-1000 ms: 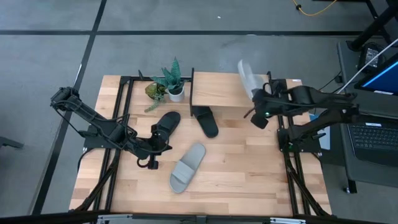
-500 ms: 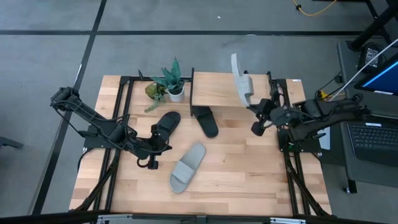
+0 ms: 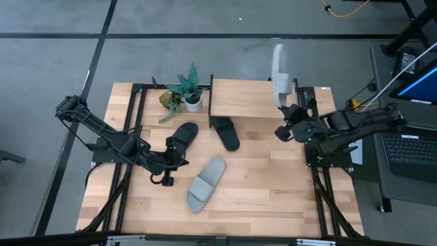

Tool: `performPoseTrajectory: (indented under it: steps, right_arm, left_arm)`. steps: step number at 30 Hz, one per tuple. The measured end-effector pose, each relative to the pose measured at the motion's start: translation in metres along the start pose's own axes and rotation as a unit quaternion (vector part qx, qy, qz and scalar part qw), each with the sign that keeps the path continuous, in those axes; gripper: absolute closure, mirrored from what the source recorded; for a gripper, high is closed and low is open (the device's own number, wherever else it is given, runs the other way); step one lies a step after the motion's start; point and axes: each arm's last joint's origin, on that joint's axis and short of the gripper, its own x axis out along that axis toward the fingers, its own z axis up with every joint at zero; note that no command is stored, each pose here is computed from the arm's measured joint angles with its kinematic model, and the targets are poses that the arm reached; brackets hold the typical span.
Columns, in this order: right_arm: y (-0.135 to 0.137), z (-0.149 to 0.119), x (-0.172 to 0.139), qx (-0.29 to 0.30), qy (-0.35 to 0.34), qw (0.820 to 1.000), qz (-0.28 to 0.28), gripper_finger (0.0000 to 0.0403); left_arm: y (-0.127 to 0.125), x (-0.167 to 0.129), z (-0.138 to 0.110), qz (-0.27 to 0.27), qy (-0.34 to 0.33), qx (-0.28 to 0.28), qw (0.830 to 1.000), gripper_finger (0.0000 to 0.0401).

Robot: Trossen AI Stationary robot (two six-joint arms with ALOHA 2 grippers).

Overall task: Pick and place slides into the shelf
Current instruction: Put the top gray slipper on the shelf

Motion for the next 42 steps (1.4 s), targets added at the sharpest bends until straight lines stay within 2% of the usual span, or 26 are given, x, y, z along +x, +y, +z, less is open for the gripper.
performPoseTrajectory:
  steps: [5, 9, 13, 19, 30, 42]
  right_arm:
    - [0.007, 0.010, 0.006, -0.038, 0.078, 0.995, -0.043, 0.0394]
    - [0.013, 0.022, 0.010, -0.071, 0.159, 0.982, -0.080, 0.0394]
    - [0.028, 0.034, 0.019, -0.100, 0.203, 0.973, -0.048, 0.0394]
    - [0.028, 0.045, 0.025, -0.113, 0.223, 0.968, -0.036, 0.0394]
    - [0.033, 0.042, 0.031, -0.095, 0.273, 0.957, 0.003, 0.0394]
    - [0.040, 0.019, 0.041, -0.132, 0.305, 0.943, -0.013, 0.0394]
  left_arm:
    - [0.000, 0.000, 0.000, 0.000, 0.000, 0.000, 1.000, 0.0401]
    - [0.000, 0.000, 0.000, 0.000, 0.000, 0.000, 1.000, 0.0401]
    - [0.000, 0.000, 0.000, 0.000, 0.000, 0.000, 1.000, 0.0401]
    - [0.000, 0.000, 0.000, 0.000, -0.001, -0.001, 1.000, 0.0401]
    - [0.000, 0.000, 0.000, 0.000, -0.001, -0.001, 1.000, 0.0401]
    - [0.000, 0.000, 0.000, 0.000, -0.002, -0.002, 1.000, 0.0401]
